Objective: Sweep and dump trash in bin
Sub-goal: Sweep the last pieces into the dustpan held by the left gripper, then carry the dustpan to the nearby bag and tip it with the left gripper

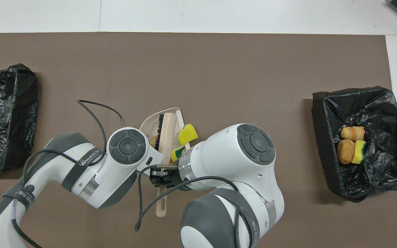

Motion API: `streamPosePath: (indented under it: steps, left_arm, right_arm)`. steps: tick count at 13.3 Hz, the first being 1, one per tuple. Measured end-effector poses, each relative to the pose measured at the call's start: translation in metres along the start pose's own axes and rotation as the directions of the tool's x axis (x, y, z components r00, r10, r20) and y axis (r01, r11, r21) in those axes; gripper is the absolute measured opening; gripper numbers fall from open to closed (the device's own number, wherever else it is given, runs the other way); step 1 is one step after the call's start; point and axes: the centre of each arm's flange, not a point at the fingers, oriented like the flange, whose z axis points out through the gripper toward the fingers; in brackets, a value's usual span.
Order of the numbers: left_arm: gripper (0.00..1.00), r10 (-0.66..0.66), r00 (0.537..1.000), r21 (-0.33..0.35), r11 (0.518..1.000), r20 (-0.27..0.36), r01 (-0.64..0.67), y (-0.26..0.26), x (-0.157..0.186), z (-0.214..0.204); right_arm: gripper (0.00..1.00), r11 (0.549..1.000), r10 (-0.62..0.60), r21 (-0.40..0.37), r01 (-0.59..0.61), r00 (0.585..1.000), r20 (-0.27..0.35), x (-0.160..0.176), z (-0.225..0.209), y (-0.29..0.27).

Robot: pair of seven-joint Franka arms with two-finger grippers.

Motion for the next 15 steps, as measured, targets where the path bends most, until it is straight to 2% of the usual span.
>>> streamPosePath:
  steps: [7,9,12,15]
  left_arm:
    - [0.31,0.080,0.997,0.006,0.997,-0.017,-0.080,-0.003,-0.005,0.001]
    - [0.31,0.079,0.995,-0.011,0.997,-0.065,-0.080,-0.013,-0.015,0.000]
    - [0.31,0.096,0.987,0.000,0.995,-0.132,-0.097,-0.039,-0.053,-0.017]
    - [0.31,0.123,0.980,0.041,0.992,-0.159,-0.118,-0.059,-0.105,-0.045]
  right_arm:
    - [0.26,0.975,-0.007,-0.224,-0.004,0.999,-0.049,0.038,-0.029,0.059]
    - [0.26,0.945,-0.042,-0.325,0.028,0.999,-0.035,0.044,-0.033,0.078]
    - [0.26,0.892,-0.073,-0.449,0.062,0.997,-0.008,0.041,-0.027,0.098]
    - [0.26,0.872,-0.076,-0.485,0.069,0.997,0.006,0.018,-0.016,0.106]
